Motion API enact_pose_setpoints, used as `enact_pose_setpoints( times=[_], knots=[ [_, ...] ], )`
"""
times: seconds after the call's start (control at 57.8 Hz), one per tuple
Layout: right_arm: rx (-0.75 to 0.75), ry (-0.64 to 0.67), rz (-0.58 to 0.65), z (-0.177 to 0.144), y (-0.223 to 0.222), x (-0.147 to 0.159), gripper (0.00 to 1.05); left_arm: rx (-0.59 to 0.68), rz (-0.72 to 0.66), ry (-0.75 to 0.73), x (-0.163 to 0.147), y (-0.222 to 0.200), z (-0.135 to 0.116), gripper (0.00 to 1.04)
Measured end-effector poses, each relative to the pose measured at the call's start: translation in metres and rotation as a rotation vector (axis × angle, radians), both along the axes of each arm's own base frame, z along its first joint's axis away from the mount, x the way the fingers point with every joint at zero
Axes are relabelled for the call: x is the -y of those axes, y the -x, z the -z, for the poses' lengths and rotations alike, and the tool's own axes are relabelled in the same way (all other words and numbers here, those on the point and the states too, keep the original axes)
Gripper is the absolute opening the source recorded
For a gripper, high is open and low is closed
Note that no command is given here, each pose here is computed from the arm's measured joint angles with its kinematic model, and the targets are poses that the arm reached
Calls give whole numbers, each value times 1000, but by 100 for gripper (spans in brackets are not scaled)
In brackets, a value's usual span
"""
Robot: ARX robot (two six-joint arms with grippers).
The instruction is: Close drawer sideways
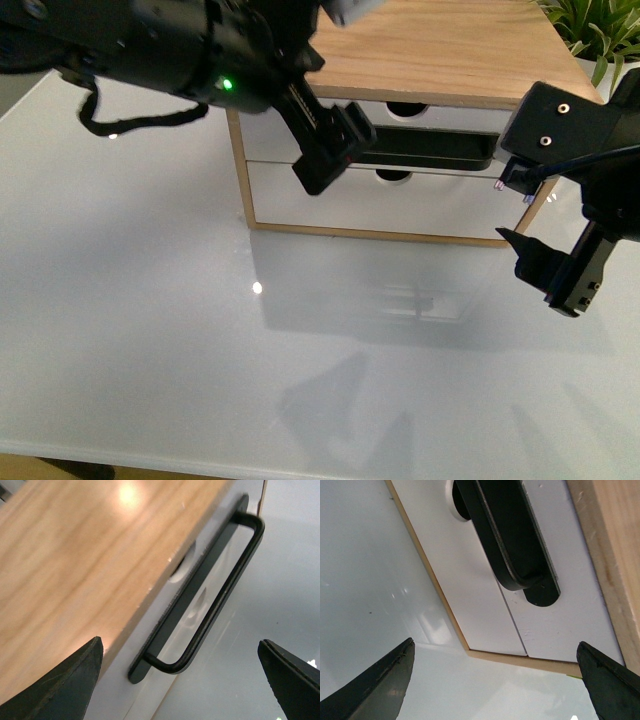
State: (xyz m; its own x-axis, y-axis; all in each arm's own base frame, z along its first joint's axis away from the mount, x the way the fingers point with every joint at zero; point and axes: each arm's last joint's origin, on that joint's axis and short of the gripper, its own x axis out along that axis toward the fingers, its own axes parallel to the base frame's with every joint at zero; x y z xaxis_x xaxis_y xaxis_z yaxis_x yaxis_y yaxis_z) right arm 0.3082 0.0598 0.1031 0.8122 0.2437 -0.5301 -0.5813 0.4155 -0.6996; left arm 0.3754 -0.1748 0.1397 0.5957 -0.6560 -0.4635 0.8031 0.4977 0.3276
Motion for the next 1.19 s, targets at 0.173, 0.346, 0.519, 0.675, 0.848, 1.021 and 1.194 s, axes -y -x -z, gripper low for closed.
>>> enact_pose_setpoints(
  times=[0.173,0.346,0.519,0.675,0.848,1.021,1.194],
  knots=[
    [29,-89,30,-18,37,2,96,-2,-71,179,-28,28,-39,96],
    [105,-318,162,-47,81,10,96,-16,-214,413,-78,71,-72,96],
    [233,-551,331,-71,114,19,93,112,-542,583,-126,110,-84,88],
    [396,-943,511,-65,134,33,56,281,-909,556,-148,147,-63,50],
    [357,-988,532,-57,150,43,23,282,-900,556,-156,174,-52,17],
    [352,-1004,520,-59,161,50,2,284,-897,556,-162,194,-44,2],
    [379,-1010,526,-65,172,59,2,285,-897,554,-174,214,-38,2]
  ],
)
